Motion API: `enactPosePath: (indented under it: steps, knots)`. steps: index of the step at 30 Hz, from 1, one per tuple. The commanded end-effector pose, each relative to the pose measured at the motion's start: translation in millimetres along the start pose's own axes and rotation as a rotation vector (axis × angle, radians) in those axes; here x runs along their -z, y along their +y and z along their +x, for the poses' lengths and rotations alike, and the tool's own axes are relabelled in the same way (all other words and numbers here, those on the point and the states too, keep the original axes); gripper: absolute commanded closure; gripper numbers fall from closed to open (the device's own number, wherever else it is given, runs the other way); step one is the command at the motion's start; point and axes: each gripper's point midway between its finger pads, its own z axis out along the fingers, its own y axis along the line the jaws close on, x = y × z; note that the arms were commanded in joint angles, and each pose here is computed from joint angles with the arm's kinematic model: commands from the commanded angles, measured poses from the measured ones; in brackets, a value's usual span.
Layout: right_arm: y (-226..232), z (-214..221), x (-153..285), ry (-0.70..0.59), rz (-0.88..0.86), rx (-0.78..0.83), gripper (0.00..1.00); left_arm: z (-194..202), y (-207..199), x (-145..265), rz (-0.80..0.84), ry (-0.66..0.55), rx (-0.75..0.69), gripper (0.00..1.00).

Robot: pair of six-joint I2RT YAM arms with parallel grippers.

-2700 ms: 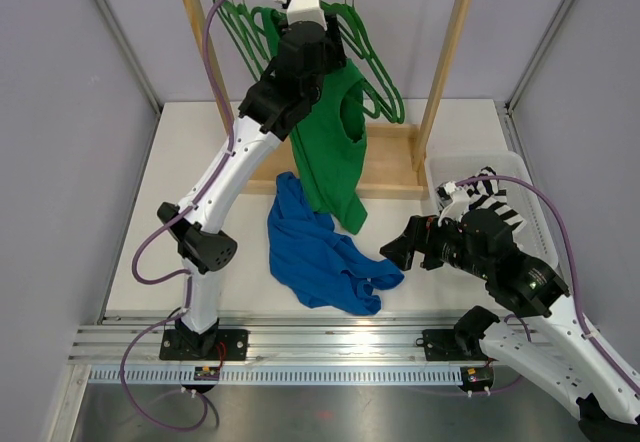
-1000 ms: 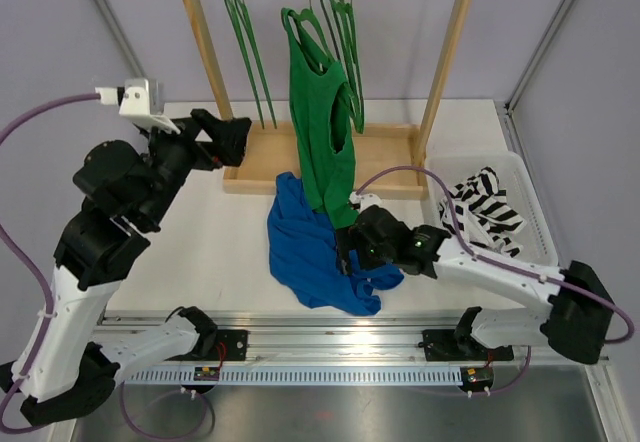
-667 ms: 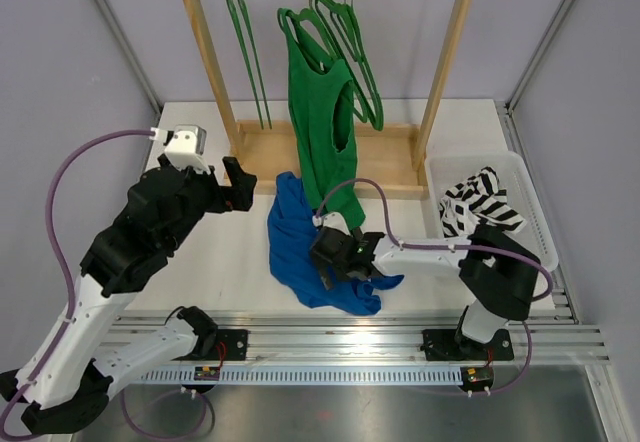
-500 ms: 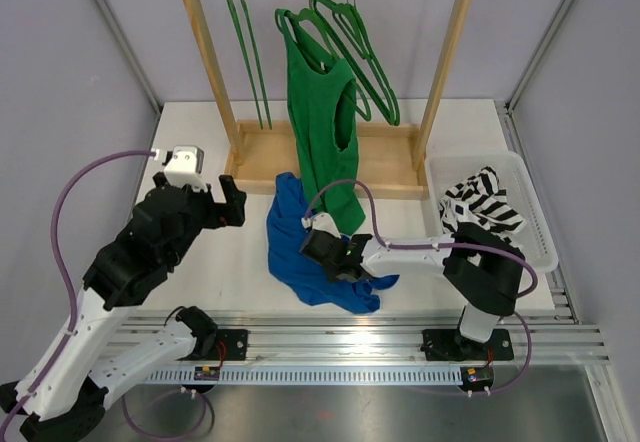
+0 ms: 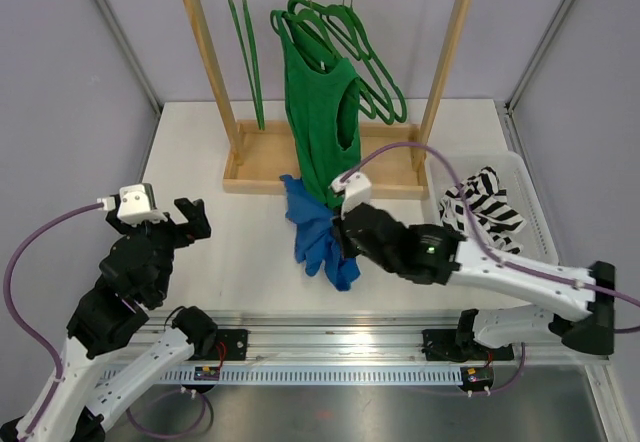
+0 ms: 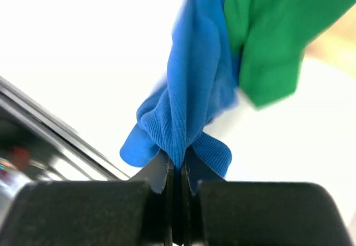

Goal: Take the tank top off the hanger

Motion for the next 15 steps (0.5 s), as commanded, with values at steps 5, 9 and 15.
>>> enactPosePath:
  steps: [5, 9, 15]
  knots:
    - [-62, -121, 124, -0.314, 0.153, -0.045, 1.00, -10, 3, -6, -0.046, -0.047, 0.014, 0.01]
    - [-98, -154, 179, -0.418, 0.237, -0.073, 1.00, -8, 3, -7, -0.048, -0.041, 0.008, 0.01]
    - [-150, -178, 247, -0.520, 0.376, -0.119, 1.00, -10, 5, -4, -0.049, -0.055, 0.024, 0.01]
